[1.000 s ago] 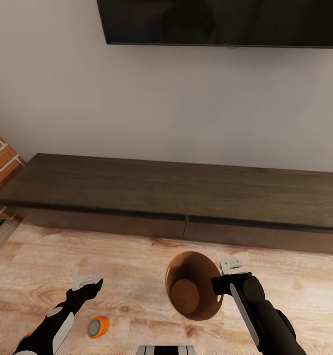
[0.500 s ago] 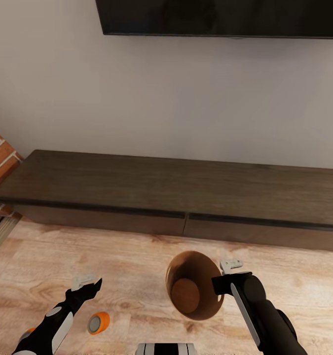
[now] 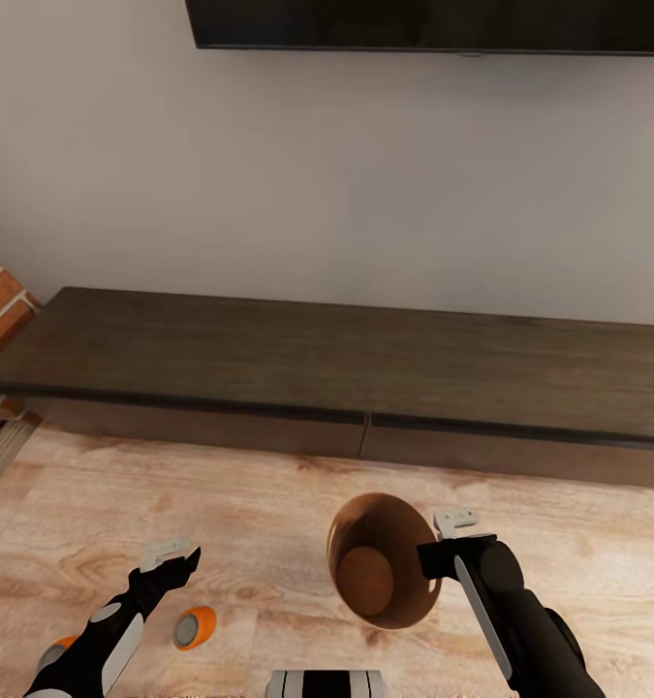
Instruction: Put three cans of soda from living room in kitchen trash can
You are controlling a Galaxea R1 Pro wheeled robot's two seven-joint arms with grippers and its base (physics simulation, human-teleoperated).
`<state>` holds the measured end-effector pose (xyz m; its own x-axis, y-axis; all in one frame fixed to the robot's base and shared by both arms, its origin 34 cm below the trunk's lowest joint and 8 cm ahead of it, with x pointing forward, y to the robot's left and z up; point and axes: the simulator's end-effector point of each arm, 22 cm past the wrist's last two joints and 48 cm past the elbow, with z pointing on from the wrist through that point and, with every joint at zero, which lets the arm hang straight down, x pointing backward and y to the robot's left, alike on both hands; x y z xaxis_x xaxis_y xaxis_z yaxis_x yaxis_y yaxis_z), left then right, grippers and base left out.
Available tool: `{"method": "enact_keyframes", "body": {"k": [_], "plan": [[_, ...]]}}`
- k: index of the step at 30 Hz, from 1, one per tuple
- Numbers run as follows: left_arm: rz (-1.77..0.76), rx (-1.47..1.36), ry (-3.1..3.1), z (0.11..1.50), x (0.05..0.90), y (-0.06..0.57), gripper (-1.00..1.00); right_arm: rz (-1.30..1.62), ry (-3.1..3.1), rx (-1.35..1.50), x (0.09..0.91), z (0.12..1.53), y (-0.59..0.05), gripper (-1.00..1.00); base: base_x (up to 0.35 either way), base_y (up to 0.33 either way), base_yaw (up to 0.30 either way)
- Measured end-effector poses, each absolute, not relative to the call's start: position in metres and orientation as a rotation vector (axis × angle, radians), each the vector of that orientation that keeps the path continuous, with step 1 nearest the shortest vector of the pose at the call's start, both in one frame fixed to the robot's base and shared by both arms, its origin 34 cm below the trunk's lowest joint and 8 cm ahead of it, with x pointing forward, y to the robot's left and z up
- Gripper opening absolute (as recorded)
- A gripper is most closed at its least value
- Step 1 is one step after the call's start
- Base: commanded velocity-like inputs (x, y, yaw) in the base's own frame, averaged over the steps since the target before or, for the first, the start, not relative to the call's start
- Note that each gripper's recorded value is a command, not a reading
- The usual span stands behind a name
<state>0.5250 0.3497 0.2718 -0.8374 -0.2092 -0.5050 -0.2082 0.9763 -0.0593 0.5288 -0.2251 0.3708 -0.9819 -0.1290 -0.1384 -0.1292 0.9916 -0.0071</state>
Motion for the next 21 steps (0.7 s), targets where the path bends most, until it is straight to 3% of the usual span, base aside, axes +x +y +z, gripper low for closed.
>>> {"method": "enact_keyframes", "body": {"k": [6,12,21], "plan": [[-0.003,-0.294,2.599,0.2688,0.5221,0.3497,1.0,0.004,3.004,-0.196,0.5264,0.3675,-0.2251,-1.0,-0.013,0.0,0.0],[-0.002,-0.295,2.599,0.2684,0.5219,0.3499,1.0,0.015,3.006,-0.194,0.5259,0.367,-0.2232,-1.0,-0.196,0.0,0.0],[-0.002,-0.294,2.599,0.2685,0.5219,0.3499,1.0,0.017,3.005,-0.199,0.5261,0.3672,-0.2227,-1.0,-0.062,0.0,0.0]]}}
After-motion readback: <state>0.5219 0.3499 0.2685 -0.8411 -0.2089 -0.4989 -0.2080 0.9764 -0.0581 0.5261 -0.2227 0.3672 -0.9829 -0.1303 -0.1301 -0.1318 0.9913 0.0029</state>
